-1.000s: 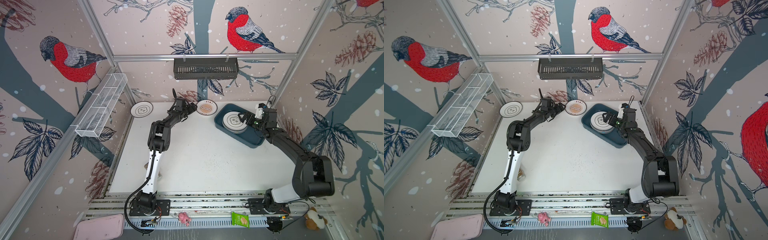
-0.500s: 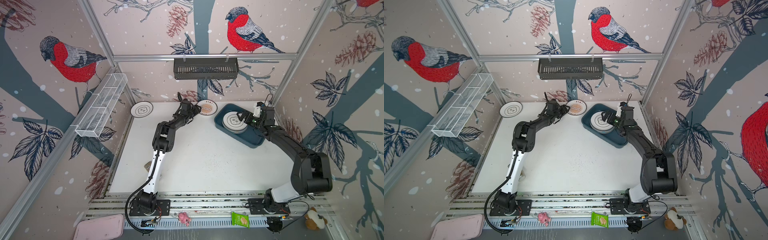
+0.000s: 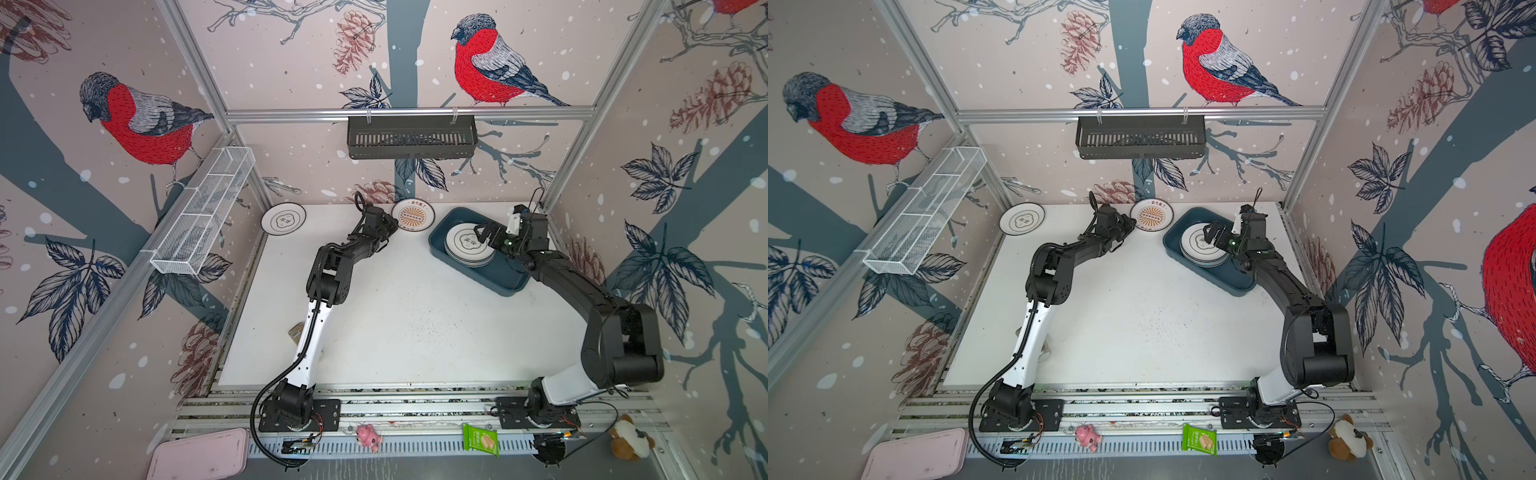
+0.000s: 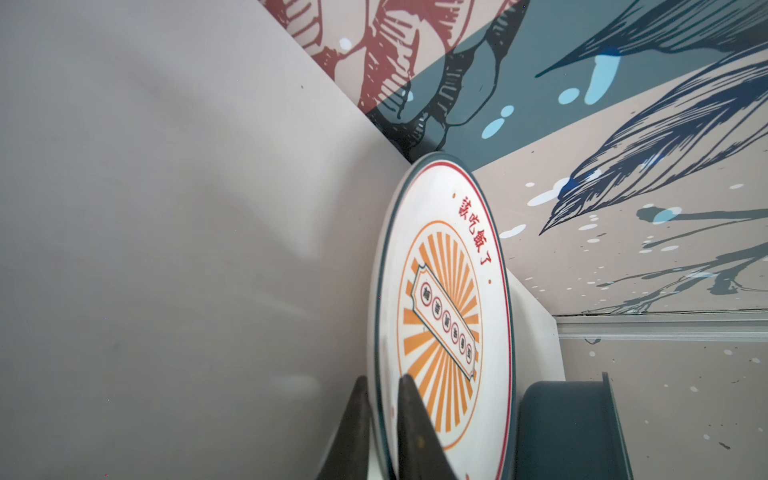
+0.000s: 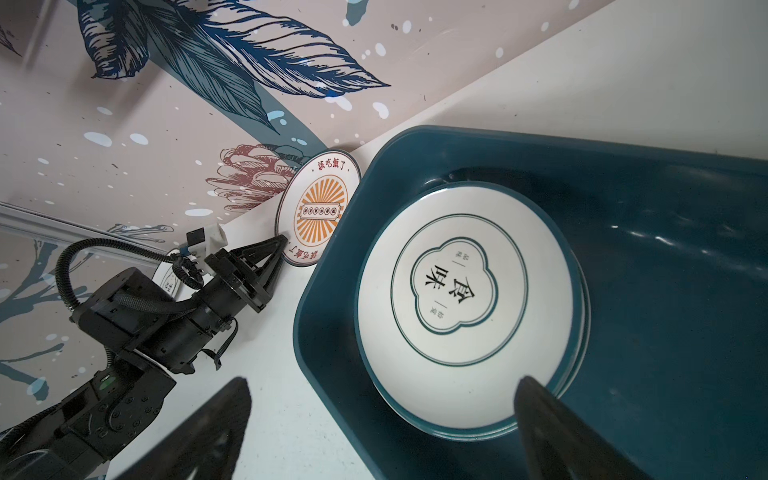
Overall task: Place the plates into the plastic bin on the countertop
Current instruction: 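Grasp the orange sunburst plate rim with the left gripper, then lift the sunburst plate with the left gripper toward the right gripper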
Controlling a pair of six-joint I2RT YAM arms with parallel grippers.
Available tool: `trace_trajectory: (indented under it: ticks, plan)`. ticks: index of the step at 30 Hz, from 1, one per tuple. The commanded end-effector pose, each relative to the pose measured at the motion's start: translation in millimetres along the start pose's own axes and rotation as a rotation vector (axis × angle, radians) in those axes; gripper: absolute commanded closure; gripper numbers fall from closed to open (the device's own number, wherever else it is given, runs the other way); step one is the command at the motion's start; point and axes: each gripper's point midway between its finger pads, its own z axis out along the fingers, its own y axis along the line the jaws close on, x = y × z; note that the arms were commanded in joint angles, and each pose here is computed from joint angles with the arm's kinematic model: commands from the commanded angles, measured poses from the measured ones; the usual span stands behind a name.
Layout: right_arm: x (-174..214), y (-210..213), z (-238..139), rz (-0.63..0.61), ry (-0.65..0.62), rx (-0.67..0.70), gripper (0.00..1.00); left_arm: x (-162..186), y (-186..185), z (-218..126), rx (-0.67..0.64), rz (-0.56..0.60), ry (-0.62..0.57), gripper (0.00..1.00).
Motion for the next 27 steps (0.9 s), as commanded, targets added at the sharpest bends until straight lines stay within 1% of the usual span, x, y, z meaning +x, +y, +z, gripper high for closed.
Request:
trace_trajectory:
  ticks: [1, 6, 15, 22, 24, 27]
  plan:
    - [-6.8, 4.8, -4.3, -0.016, -0.022, -0.001, 0.01, -0.7, 1.4, -9.1, -0.006, -0.029, 0.006, 0.90]
    - [-7.7, 9.6, -10.6, -0.015, -0.033, -0.011, 0.00, -12.9, -14.4, -31.5, 0.059, -0.045, -0.015, 0.96]
    - [-3.7, 25.1, -30.0, -0.035, -0.051, -0.043, 0.01, -44.2, -41.0, -98.6, 0.113, -0.028, -0.095, 1.00]
    - [10.4, 35.0, -35.0, -0.037, -0.035, -0.101, 0.01, -47.3, -62.7, -145.1, 0.132, 0.013, -0.101, 1.00]
    - [14.8, 40.0, -33.1, -0.023, -0.022, -0.138, 0.01, -46.2, -70.4, -158.1, 0.143, 0.024, -0.097, 1.00]
    - [19.8, 52.8, -31.6, -0.014, -0.005, -0.206, 0.01, -40.8, -82.9, -173.8, 0.155, 0.055, -0.060, 1.00]
